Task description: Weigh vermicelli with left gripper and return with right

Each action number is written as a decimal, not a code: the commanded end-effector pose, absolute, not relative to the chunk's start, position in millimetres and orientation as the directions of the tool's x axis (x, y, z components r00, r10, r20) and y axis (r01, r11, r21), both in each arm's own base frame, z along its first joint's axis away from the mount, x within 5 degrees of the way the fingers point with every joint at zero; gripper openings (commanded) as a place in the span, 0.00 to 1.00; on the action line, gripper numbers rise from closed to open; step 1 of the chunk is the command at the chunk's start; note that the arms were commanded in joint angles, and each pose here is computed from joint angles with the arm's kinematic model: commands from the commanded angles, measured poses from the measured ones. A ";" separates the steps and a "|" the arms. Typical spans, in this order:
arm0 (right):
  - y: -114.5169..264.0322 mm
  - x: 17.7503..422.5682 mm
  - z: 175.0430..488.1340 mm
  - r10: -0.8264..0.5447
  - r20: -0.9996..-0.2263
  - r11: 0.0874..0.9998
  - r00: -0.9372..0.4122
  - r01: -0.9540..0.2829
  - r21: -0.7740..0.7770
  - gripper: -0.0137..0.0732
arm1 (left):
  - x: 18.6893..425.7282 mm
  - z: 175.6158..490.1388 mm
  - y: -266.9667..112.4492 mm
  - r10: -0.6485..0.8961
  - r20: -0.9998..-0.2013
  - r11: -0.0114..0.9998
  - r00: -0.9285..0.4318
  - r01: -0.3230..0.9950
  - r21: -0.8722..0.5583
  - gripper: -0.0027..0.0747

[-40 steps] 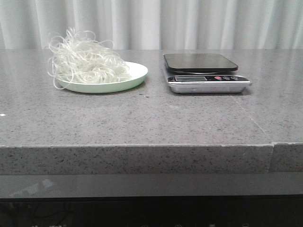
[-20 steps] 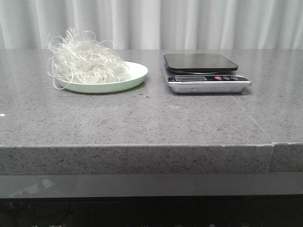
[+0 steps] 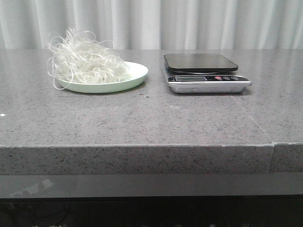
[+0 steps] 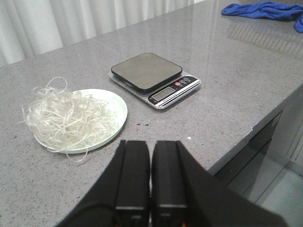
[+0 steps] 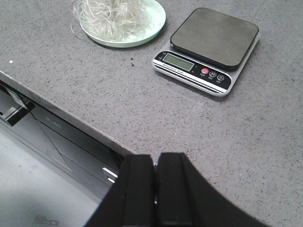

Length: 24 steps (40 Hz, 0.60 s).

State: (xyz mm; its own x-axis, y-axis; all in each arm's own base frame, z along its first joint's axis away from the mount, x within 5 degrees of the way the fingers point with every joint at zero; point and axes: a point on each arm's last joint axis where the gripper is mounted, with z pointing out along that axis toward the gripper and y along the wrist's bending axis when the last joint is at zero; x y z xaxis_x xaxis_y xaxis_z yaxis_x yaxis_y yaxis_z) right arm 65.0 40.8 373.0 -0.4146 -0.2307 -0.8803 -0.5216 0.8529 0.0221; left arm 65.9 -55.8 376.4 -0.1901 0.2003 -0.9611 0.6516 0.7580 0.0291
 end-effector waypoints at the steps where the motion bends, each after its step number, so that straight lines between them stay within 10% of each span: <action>1: 41.1 66.7 385.2 -0.193 -0.917 0.855 -0.350 -0.518 0.018 0.36 | 67.2 386.5 -52.8 0.115 -0.986 0.787 -0.125 0.617 0.014 0.23; 24: 41.1 66.7 385.2 -0.193 -0.917 0.855 -0.350 -0.518 0.018 0.36 | 57.5 265.9 -10.1 -0.017 -1.000 0.987 0.025 0.163 -0.013 0.23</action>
State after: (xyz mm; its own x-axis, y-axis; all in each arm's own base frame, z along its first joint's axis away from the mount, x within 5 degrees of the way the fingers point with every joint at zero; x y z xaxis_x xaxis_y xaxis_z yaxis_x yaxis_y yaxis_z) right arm 65.0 40.8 373.0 -0.4146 -0.2307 -0.8803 -0.5216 0.8529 0.0221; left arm 61.2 -13.7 260.7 -0.1022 0.0387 -0.9940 0.2086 0.9779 0.0166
